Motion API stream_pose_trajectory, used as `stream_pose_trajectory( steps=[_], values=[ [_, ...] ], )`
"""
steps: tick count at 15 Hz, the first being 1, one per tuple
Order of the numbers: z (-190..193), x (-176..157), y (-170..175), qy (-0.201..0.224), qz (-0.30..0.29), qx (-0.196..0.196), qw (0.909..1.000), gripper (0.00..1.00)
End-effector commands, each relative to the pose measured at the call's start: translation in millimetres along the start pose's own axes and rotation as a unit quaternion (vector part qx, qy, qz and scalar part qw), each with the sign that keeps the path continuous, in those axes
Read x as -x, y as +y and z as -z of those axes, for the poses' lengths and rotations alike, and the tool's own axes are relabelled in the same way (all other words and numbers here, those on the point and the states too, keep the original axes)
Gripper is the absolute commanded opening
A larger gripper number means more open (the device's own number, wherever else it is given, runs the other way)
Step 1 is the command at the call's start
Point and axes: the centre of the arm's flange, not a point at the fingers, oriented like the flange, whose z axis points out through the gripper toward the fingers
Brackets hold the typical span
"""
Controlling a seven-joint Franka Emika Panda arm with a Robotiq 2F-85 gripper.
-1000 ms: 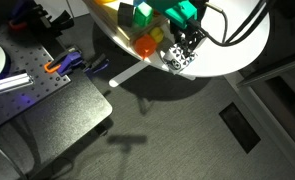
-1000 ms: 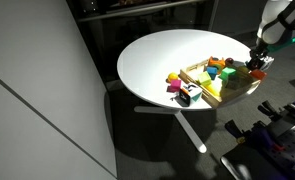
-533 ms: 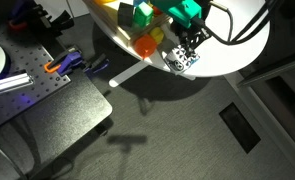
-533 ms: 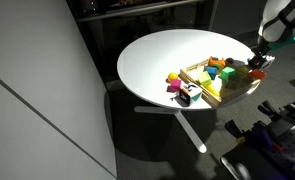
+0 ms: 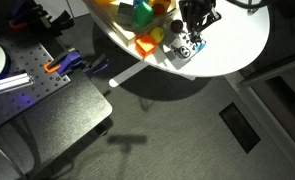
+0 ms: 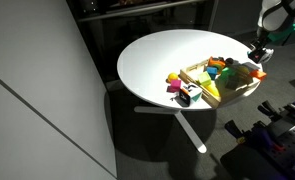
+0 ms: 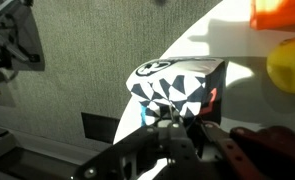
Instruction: Pick up the black and white object and then place it on the tray
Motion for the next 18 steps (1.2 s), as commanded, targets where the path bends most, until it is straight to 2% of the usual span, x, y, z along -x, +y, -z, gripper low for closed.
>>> stream_pose_trajectory(
  steps=[1, 9, 18],
  values=[
    [39.2, -1.2, -9.4, 0.006, 0.005, -0.015, 0.9999, 0.05],
    [96.2, 2.9, -52.0, 0.022, 0.034, -0.07, 0.9967, 0.05],
    [127.4, 14.8, -133.0, 0.026, 0.066, -0.132, 0.9888, 0.05]
  ],
)
